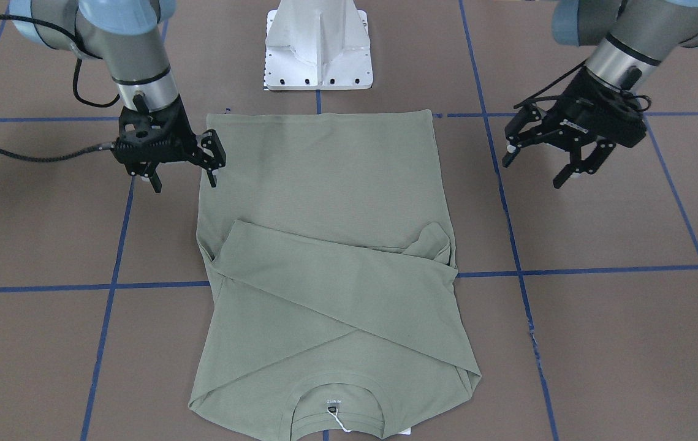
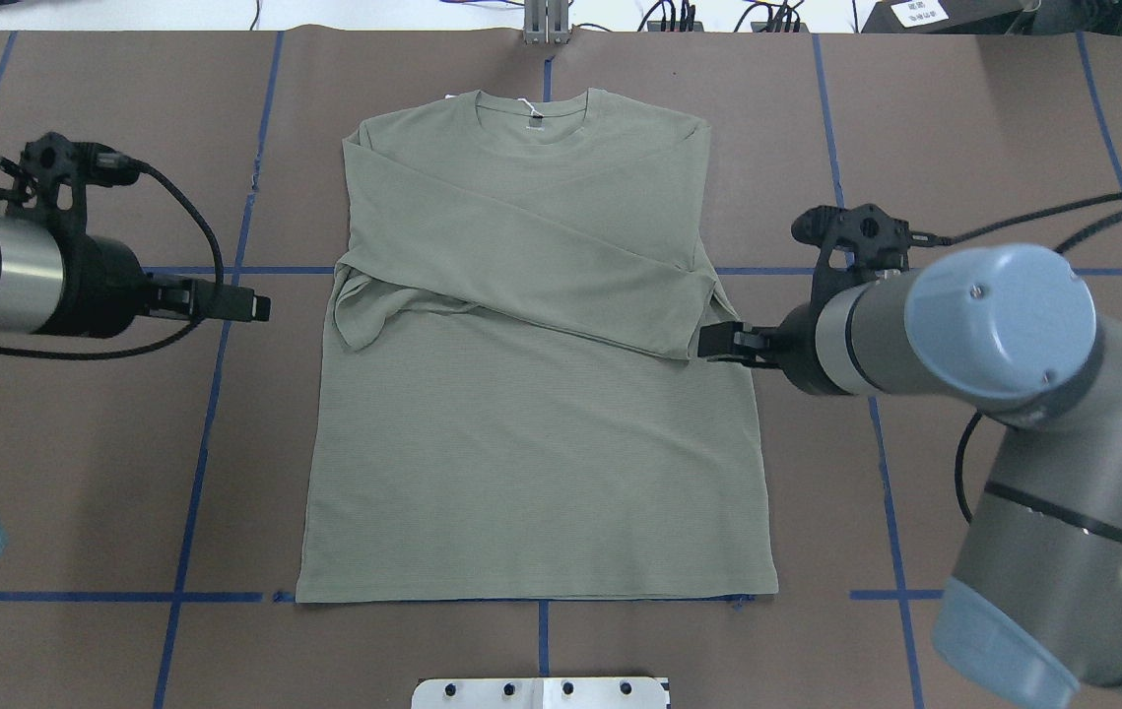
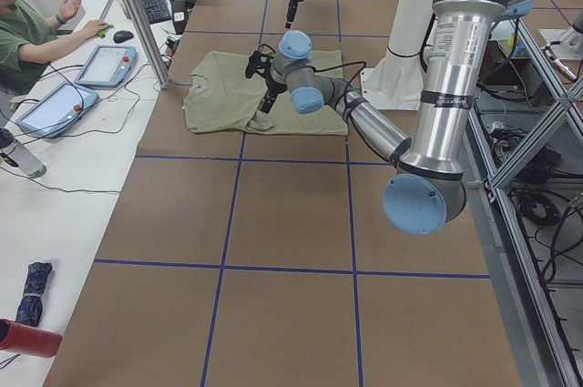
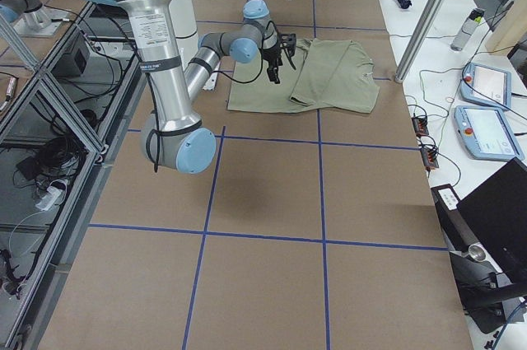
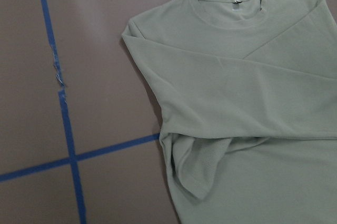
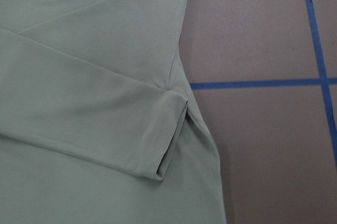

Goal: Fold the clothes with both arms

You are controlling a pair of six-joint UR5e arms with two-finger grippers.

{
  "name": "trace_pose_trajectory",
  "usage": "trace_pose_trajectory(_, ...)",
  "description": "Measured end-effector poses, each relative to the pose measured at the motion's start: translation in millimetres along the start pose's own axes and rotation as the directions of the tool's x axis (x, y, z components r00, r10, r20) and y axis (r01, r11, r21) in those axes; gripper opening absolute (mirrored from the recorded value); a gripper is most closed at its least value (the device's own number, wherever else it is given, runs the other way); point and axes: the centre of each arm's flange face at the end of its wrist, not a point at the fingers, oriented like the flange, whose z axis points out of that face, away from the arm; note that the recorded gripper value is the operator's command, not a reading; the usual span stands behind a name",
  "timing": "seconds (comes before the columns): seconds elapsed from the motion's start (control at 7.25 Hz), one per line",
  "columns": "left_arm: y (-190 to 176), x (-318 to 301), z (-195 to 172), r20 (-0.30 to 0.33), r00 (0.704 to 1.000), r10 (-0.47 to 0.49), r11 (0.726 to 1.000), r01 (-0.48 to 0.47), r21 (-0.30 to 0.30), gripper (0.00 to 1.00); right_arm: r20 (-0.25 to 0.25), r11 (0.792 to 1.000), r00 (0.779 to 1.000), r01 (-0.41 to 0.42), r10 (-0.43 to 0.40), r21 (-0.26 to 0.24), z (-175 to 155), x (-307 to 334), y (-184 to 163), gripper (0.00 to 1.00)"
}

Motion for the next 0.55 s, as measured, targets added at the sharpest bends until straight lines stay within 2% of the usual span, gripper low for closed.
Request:
trace_pose_trajectory(0.14, 32.1, 18.3, 8.1, -0.005, 0.998, -0.069, 0.998, 0.068, -0.010, 0.98, 0.050, 0.998, 0.996, -0.068, 0.068, 0.010, -2.0, 13.7, 37.6, 0.96)
trace_pose_trajectory(0.28, 64.0, 30.4, 19.9, -0.002, 0.990, -0.141, 0.990, 0.141, -0.014, 0.89, 0.080, 0.990, 0.987, -0.140, 0.138, 0.023, 1.5, 25.7, 71.6, 0.96)
trace_pose_trajectory(0.41, 98.4, 35.9, 32.1, -0.001, 0.974, -0.225, 0.974, 0.225, -0.008, 0.75, 0.098, 0.979, 0.976, -0.200, 0.194, 0.047, 4.9, 30.6, 98.7, 0.97)
trace_pose_trajectory(0.55, 132.3, 34.3, 41.7, -0.001, 0.950, -0.312, 0.950, 0.312, 0.001, 0.72, 0.110, 0.971, 0.969, -0.231, 0.223, 0.066, 6.7, 31.9, 114.4, 0.99)
